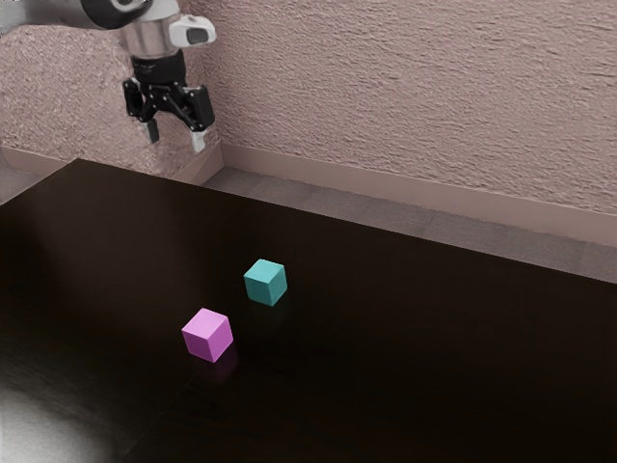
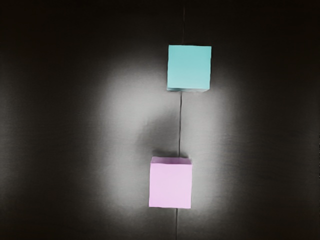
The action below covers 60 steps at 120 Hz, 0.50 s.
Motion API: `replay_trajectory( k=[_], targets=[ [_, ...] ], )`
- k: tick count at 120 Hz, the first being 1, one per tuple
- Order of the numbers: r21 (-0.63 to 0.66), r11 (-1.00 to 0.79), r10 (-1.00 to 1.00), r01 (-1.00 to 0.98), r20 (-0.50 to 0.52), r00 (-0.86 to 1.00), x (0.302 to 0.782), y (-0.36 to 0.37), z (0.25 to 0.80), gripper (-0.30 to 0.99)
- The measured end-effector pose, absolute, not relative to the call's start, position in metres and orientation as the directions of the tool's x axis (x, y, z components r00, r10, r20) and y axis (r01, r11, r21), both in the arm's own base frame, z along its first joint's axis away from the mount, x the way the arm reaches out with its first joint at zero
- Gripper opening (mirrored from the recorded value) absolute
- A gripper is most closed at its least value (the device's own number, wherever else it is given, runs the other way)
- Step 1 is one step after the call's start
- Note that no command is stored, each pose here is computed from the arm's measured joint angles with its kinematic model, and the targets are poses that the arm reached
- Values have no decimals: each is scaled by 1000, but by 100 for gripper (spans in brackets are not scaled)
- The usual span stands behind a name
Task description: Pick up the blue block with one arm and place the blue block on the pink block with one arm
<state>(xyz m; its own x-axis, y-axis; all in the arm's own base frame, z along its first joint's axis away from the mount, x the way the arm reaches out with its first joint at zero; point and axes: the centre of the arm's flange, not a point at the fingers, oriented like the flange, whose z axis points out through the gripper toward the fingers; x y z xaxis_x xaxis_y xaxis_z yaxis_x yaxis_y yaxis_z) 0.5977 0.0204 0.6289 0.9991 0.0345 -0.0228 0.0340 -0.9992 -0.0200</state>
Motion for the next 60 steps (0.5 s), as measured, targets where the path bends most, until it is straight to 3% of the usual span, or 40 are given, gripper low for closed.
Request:
replay_trajectory(
  k=[31,60],
  targets=[
    [-21,-999,28,31,111,993,619,19,631,69],
    [-8,-1000,4,5,140,990,632,4,522,69]
  ],
)
